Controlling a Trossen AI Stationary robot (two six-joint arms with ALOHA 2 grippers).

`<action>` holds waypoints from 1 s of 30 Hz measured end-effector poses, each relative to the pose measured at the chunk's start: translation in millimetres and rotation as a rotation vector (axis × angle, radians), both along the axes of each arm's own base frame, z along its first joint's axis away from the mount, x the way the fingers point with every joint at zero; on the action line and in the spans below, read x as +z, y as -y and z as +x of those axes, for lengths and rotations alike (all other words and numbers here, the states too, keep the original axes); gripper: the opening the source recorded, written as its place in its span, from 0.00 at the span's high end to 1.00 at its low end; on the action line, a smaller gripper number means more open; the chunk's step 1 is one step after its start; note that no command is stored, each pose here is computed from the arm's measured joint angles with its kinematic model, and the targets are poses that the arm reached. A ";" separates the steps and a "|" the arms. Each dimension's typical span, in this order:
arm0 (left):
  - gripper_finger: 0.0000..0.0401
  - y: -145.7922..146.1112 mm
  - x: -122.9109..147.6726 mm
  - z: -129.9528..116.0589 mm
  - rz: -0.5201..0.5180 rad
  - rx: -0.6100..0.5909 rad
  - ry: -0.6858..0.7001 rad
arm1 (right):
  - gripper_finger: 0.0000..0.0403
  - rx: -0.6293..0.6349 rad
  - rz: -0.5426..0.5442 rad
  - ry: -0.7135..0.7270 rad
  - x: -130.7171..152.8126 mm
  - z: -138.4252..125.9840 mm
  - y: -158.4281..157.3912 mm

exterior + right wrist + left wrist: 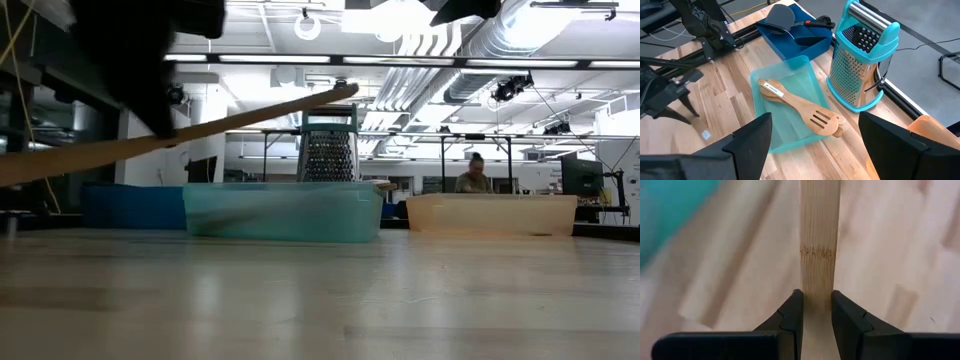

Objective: Pick & Place Kitchen Items
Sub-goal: Put the wooden spoon into the green bin

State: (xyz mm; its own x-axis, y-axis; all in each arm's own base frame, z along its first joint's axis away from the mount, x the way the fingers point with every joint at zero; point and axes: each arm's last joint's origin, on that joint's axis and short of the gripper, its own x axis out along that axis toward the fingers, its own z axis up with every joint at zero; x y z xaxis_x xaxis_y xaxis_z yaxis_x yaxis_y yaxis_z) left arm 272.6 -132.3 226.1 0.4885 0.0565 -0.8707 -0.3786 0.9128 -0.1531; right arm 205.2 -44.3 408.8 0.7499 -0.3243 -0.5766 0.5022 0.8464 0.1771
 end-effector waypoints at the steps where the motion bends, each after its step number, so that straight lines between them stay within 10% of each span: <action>1: 0.83 -3.9 1.5 2.3 0.014 0.016 0.019 | 0.28 0.000 0.000 0.000 0.0 0.0 0.0; 18: 0.83 -85.0 49.8 55.8 0.059 -0.074 0.295 | 0.28 0.002 -0.002 -0.001 0.0 0.0 0.0; 30: 0.83 -154.2 78.3 63.3 0.286 -0.090 0.300 | 0.28 -0.012 -0.009 -0.001 0.1 -0.1 0.4</action>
State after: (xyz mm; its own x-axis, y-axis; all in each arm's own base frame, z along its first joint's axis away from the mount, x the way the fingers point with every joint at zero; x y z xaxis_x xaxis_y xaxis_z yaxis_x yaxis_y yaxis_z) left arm 335.9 22.0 304.4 0.7322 0.2208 -0.6443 -0.2729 0.9619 0.0195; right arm 205.1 -44.7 408.9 0.7454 -0.3381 -0.5744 0.5123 0.8420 0.1691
